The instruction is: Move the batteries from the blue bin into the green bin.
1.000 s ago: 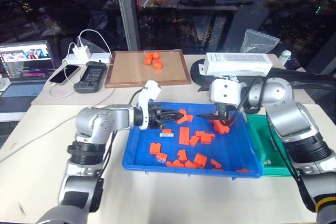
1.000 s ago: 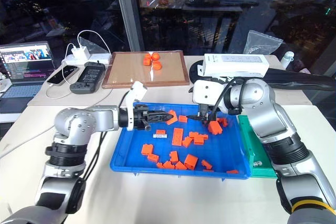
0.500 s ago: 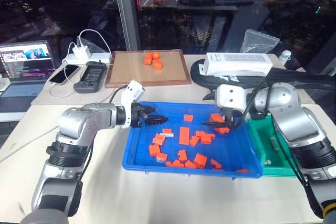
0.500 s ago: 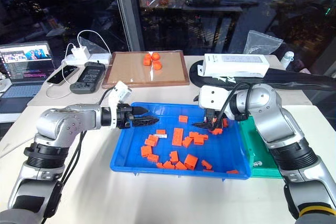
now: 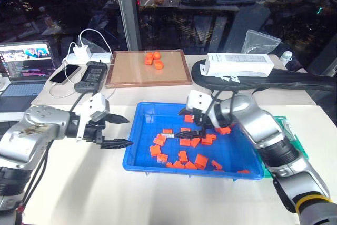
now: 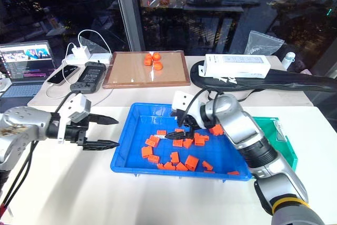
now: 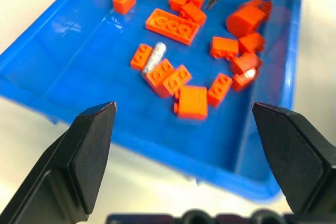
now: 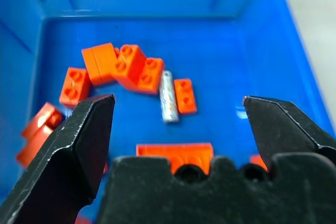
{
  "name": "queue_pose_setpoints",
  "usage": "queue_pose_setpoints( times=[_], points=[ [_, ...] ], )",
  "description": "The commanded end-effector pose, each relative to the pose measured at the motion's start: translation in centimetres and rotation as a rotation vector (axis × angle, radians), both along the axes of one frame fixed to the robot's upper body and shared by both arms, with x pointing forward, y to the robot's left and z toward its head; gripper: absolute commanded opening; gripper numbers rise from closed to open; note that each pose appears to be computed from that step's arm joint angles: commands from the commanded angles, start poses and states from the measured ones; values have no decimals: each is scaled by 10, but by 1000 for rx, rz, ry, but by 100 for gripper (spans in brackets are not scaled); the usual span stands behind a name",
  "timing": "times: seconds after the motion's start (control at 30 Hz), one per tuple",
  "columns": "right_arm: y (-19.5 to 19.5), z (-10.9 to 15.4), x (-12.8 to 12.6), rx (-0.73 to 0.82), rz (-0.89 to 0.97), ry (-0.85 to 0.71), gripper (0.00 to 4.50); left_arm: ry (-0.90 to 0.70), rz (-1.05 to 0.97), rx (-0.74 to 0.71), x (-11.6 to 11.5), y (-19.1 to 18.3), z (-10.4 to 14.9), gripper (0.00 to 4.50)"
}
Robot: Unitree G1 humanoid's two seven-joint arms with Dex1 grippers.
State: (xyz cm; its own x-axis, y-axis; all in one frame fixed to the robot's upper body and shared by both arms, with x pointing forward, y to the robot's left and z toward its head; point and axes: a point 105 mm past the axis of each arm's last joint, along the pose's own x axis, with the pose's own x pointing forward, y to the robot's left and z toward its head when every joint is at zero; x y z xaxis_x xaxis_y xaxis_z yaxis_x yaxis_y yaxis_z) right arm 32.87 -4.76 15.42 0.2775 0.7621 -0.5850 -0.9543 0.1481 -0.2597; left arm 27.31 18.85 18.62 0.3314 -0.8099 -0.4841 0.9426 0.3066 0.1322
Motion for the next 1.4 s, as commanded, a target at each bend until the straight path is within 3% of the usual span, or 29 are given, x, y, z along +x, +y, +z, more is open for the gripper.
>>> queue_pose_setpoints(
  times=[0.03, 0.2, 0.57, 0.6, 0.63, 0.97, 1.17, 1.3, 1.4],
  points=[
    [11, -11, 3, -32, -35, 9, 450, -78, -21, -2, -7, 0, 19, 445],
    [14, -36, 3, -101, -46, 31, 450, -80, 3, -13, -9, 0, 21, 445],
    [19, -62, 7, -73, -96, 106, 450, -76, 18, 1, -9, -1, 21, 445],
    [20, -63, 7, -71, -97, 107, 399, -74, 19, 3, -9, -1, 20, 450],
    [20, -64, 7, -70, -98, 108, 386, -69, 18, 0, -9, -1, 19, 450],
    [11, -52, 13, -62, -111, 68, 38, -41, -19, -20, -13, -5, 19, 450],
    [-22, 4, 13, -29, -156, -27, 25, -44, -52, -104, -4, -19, 26, 450],
    [-55, 29, 12, -29, -253, -66, 25, -52, -86, -174, 2, -31, 36, 450],
    [-109, 52, 15, -67, -416, -123, 25, -65, -129, -222, 12, -49, 42, 450]
  ],
)
